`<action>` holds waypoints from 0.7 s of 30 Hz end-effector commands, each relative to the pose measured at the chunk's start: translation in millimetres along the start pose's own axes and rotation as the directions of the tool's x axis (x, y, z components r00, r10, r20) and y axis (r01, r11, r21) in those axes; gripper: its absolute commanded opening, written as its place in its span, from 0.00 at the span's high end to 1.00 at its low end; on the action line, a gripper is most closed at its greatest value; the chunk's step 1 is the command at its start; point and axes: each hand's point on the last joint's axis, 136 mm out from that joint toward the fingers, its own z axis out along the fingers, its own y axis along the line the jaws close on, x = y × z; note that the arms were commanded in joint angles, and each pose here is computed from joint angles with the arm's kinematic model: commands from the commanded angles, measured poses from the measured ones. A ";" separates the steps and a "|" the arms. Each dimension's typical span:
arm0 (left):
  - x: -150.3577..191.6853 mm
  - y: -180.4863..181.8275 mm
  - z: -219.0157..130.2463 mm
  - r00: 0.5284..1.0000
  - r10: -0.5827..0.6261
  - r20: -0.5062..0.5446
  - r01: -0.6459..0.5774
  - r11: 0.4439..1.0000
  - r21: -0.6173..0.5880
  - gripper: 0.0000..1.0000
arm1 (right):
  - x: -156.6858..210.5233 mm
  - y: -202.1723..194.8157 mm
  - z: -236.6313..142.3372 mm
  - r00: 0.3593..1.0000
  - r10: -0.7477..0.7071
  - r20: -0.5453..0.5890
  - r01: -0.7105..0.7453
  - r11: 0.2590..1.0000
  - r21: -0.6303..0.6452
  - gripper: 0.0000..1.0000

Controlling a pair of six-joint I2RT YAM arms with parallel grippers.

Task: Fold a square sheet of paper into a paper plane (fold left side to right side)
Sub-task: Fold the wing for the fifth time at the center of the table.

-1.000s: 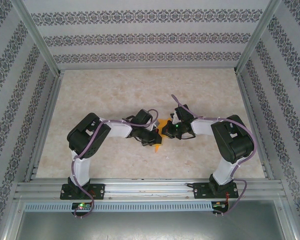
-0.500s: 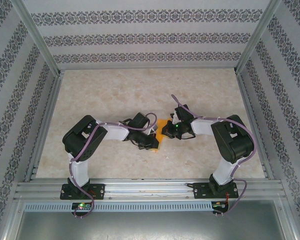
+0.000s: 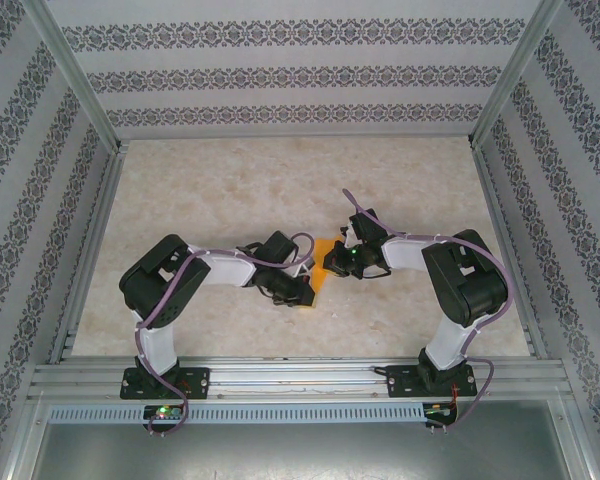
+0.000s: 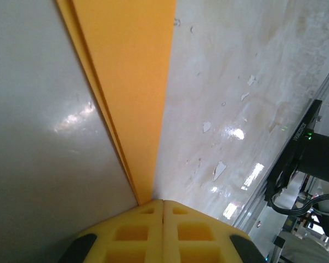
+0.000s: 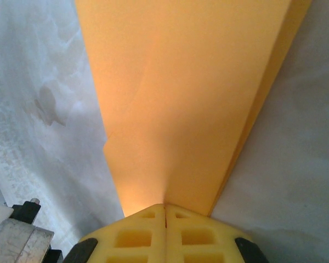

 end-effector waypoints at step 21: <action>-51.1 -30.2 -18.6 0.993 -0.005 0.115 -0.002 0.998 0.061 1.00 | 40.9 -84.4 8.9 0.988 0.135 -0.079 -0.106 0.948 0.300 1.00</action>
